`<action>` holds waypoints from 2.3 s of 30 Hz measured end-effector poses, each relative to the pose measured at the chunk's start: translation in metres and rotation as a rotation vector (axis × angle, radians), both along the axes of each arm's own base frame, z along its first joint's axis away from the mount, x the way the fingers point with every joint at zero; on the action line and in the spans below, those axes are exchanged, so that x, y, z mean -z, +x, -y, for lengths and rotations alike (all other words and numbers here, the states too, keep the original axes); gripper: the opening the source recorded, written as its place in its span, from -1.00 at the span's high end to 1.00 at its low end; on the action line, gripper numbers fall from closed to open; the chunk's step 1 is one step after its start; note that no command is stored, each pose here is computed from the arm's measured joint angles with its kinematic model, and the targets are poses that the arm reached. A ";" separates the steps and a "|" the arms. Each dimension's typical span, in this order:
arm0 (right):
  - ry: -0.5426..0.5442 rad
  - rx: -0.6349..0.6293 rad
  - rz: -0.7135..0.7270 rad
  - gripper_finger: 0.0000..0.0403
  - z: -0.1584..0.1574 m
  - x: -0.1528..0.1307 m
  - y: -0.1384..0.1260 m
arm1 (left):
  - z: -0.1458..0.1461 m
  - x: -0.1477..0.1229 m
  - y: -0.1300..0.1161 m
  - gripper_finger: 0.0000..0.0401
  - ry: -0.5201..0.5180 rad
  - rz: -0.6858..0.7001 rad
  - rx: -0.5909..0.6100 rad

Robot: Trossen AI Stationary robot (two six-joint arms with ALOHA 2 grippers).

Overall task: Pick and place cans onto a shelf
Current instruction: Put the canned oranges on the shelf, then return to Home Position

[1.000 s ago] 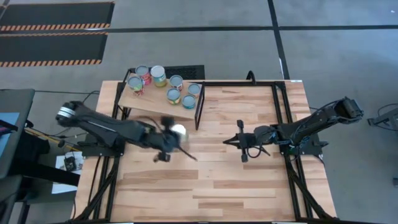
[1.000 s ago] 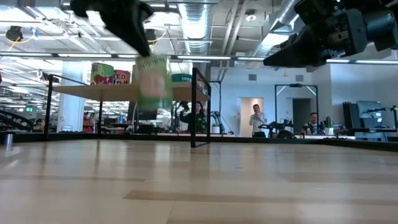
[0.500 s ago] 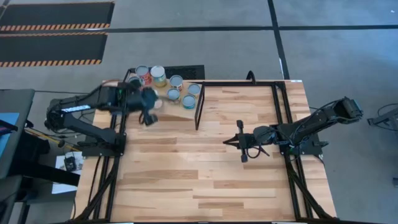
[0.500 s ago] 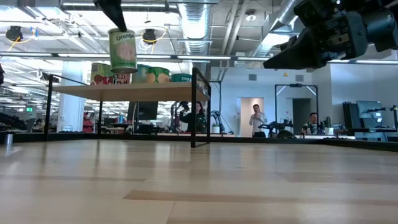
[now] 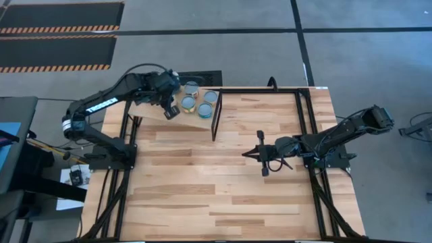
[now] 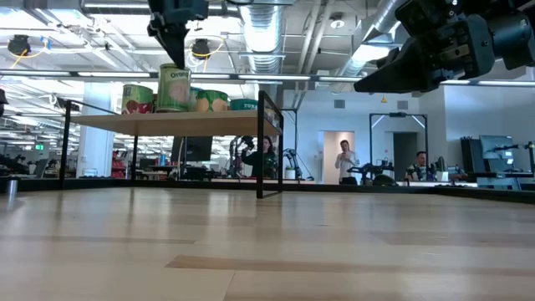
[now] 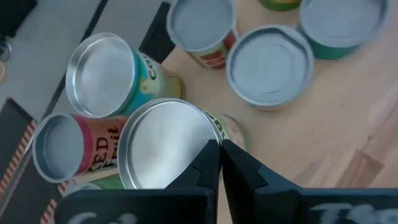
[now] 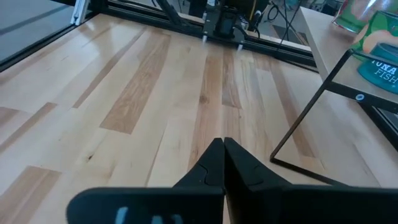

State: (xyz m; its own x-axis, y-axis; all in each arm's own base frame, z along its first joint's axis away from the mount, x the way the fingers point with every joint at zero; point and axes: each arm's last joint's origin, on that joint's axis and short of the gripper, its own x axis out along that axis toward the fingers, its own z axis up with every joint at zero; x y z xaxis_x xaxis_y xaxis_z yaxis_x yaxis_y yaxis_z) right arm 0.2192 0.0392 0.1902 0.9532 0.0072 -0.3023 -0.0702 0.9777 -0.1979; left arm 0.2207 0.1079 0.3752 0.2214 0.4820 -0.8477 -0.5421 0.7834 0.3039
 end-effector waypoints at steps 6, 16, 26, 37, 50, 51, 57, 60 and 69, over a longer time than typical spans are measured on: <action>-0.004 -0.001 -0.003 0.94 0.000 0.000 0.000 | -0.018 0.003 0.007 1.00 -0.044 -0.030 -0.088; -0.008 -0.002 -0.021 0.94 0.000 0.002 -0.001 | -0.026 0.005 0.007 1.00 -0.076 -0.007 -0.119; -0.009 -0.005 -0.018 0.93 0.000 0.002 -0.001 | -0.026 0.005 0.007 0.90 -0.070 -0.005 -0.128; 0.001 -0.002 -0.018 0.93 0.000 0.002 -0.001 | -0.026 0.005 0.007 0.75 -0.058 -0.006 -0.129; 0.017 0.003 -0.007 0.93 0.000 0.001 -0.001 | 0.005 -0.028 -0.003 0.74 0.072 0.184 -0.038; 0.018 0.003 -0.005 0.93 0.000 0.001 -0.001 | 0.009 -0.030 -0.004 0.74 0.082 0.214 -0.024; 0.021 0.003 0.011 0.94 0.000 -0.001 -0.001 | 0.038 -0.025 -0.010 0.74 0.083 0.367 0.136; 0.021 0.002 0.012 0.95 0.000 -0.001 -0.001 | 0.050 -0.010 -0.011 0.74 0.080 0.438 0.230; 0.026 0.007 0.037 0.95 0.000 -0.003 0.000 | 0.074 0.064 -0.009 0.74 0.028 0.703 0.561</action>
